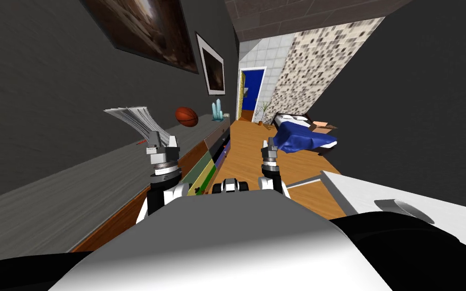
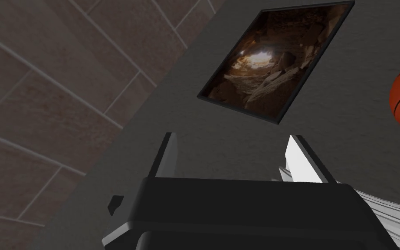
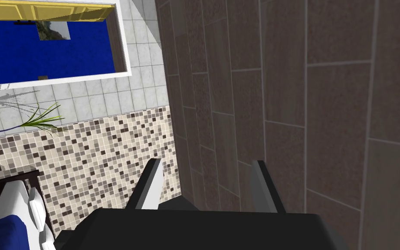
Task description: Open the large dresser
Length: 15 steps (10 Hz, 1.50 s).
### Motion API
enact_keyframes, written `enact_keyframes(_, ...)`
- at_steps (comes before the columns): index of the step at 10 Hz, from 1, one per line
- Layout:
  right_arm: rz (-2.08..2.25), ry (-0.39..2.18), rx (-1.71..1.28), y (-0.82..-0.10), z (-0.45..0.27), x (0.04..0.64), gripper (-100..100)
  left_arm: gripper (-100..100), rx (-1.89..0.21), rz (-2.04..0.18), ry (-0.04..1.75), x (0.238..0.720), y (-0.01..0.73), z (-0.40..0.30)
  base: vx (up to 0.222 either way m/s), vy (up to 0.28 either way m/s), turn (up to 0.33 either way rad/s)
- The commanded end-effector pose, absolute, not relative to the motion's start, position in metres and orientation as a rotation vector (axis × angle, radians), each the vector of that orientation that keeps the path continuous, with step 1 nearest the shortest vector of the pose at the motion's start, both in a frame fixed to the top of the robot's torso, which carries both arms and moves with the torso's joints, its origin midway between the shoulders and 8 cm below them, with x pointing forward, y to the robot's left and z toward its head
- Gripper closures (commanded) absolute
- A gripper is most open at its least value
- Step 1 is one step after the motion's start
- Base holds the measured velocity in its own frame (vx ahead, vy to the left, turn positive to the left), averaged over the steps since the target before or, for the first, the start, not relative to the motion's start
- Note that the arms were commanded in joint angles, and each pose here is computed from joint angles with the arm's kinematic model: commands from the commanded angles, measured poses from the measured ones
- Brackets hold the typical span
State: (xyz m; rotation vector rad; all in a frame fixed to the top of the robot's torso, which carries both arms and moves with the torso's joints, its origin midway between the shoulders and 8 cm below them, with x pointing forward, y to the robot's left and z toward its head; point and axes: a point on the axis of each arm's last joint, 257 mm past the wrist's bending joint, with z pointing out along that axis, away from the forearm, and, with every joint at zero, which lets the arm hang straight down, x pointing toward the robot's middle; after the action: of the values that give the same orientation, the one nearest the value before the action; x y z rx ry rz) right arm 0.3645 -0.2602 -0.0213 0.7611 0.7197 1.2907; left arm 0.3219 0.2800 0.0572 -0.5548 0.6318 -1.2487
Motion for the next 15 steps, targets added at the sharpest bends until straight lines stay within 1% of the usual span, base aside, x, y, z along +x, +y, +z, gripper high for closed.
enact_keyframes(1, 1.291, 0.720, 0.761, -0.260, -0.021, 0.365, 0, -100, -0.556, -1.242, 0.683, 0.329, 0.284, 0.045, 0.165, -0.100, 0.054)
enact_keyframes(5, 1.291, 0.720, 0.761, -0.260, -0.021, 0.365, 0, -100, -0.614, -1.216, 0.734, 0.342, 0.302, 0.017, 0.168, -0.108, 0.075)
enact_keyframes(9, 1.291, 0.720, 0.762, -0.260, -0.021, 0.364, 0, -100, -0.707, -1.179, 0.764, 0.353, 0.330, -0.017, 0.236, -0.143, 0.092)
enact_keyframes(15, 1.291, 0.720, 0.761, -0.260, -0.021, 0.364, 0, -100, -0.833, -1.121, 0.802, 0.362, 0.372, -0.064, 0.190, -0.153, 0.086)
